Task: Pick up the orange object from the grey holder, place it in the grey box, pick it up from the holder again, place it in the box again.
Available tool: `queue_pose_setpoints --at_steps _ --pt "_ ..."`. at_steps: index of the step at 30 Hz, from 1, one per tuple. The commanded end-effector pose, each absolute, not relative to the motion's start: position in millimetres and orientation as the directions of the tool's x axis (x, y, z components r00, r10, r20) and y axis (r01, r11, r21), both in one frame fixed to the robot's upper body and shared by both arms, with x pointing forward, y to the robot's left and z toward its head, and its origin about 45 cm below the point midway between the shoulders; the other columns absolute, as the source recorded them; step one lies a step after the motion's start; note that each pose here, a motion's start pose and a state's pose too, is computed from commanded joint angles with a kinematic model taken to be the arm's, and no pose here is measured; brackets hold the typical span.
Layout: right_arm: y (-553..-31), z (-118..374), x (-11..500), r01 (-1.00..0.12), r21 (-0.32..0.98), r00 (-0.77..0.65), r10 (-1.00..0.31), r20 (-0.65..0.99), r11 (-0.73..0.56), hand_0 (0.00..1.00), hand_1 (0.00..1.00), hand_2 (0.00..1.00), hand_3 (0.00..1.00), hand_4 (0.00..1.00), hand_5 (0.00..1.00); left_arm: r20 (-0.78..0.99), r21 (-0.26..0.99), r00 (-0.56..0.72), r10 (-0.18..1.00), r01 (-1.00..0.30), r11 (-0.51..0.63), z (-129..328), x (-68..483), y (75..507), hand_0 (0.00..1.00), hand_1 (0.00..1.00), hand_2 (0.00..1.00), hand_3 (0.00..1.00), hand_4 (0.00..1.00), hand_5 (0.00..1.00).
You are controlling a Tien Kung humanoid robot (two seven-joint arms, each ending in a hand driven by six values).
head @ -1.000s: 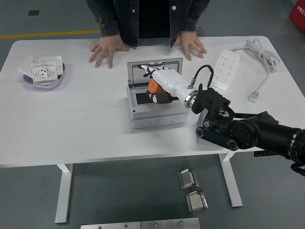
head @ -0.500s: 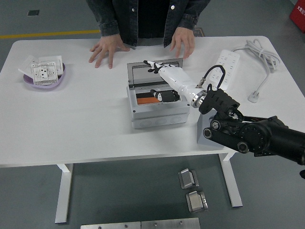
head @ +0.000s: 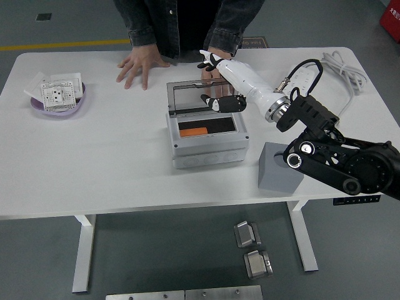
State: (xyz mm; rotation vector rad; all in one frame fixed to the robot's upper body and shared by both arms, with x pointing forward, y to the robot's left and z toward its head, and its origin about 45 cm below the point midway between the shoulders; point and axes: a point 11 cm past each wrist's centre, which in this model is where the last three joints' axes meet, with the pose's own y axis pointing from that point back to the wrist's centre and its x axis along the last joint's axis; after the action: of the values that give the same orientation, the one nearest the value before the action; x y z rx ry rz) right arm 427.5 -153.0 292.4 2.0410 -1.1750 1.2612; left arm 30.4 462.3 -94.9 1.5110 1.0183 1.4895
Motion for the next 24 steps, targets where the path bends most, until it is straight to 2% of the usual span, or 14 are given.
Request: queue_pose_setpoints --at_steps 10,23,24 --pt "-129 283 458 -0.851 0.01 0.268 -0.417 0.868 -0.525 0.804 0.725 0.777 0.93 0.688 0.138 0.391 0.92 0.005 0.92 0.019 -0.391 -93 36 465 0.655 0.656 0.616 0.653 0.65 0.452" --pt "-151 256 488 -0.907 0.106 0.302 -0.453 0.839 -0.408 0.825 0.73 0.775 0.919 0.69 0.155 0.398 0.917 0.019 0.917 -0.004 -0.398 -90 49 468 0.655 0.655 0.616 0.653 0.648 0.448" --pt "-151 255 489 -0.908 0.109 0.304 -0.455 0.837 -0.405 0.829 0.736 0.775 0.915 0.695 0.18 0.398 0.917 0.02 0.917 -0.005 -0.398 -90 50 468 0.655 0.655 0.615 0.653 0.647 0.447"
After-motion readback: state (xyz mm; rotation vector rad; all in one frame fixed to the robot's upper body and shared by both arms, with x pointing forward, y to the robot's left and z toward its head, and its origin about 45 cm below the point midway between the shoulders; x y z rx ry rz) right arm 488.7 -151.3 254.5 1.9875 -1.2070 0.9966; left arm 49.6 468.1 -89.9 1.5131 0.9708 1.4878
